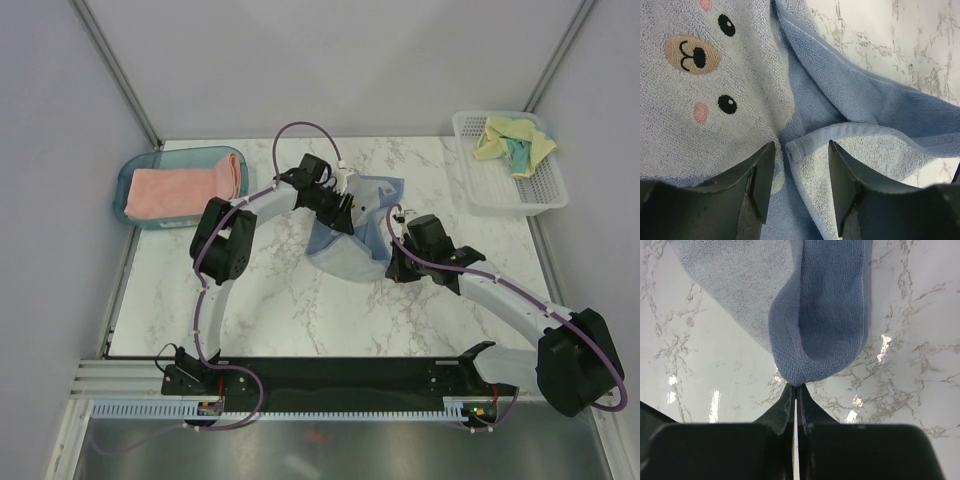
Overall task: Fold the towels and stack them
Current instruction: Flatten out the crumpled towel
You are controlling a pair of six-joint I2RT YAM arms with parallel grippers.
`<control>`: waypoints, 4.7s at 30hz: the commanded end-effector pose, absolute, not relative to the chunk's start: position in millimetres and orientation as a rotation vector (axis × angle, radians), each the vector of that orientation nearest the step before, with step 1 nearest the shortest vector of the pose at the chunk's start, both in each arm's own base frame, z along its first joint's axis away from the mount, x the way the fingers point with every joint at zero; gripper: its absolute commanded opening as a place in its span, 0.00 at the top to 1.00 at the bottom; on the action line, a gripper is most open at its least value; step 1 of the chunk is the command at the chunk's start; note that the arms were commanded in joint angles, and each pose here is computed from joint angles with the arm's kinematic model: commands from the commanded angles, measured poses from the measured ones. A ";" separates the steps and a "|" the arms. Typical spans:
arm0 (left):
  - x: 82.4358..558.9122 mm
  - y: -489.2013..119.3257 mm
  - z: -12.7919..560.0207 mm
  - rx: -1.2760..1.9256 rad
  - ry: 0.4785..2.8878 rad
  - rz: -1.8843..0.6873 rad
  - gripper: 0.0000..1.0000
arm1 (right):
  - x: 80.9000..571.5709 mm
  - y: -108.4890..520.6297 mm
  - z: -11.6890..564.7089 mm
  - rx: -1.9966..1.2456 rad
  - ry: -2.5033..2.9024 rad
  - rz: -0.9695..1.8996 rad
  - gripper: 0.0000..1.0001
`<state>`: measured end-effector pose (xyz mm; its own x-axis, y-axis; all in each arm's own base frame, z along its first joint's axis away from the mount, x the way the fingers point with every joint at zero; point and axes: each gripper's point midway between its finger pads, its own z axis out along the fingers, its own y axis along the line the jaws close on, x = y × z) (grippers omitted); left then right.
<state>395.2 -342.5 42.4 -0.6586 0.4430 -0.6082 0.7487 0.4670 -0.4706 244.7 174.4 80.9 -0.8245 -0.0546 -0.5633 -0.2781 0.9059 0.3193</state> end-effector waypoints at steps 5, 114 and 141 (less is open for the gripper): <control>398.4 -345.8 50.0 1.015 2.296 -0.983 0.45 | 246.9 175.7 87.6 -0.238 2.460 0.556 1.00; 309.8 -231.1 425.7 0.375 1.762 -0.778 0.98 | 280.6 200.1 451.8 -0.367 1.532 0.748 1.00; 583.7 -229.5 243.9 0.387 1.902 -0.733 0.98 | 556.2 205.4 227.4 -0.596 1.871 0.559 1.00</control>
<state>574.8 -225.3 227.4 -0.5186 -0.1003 -0.8491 0.4673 0.7985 -0.3796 555.3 192.7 220.4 -0.4029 -0.0745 -0.9122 -0.5374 0.8260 0.1699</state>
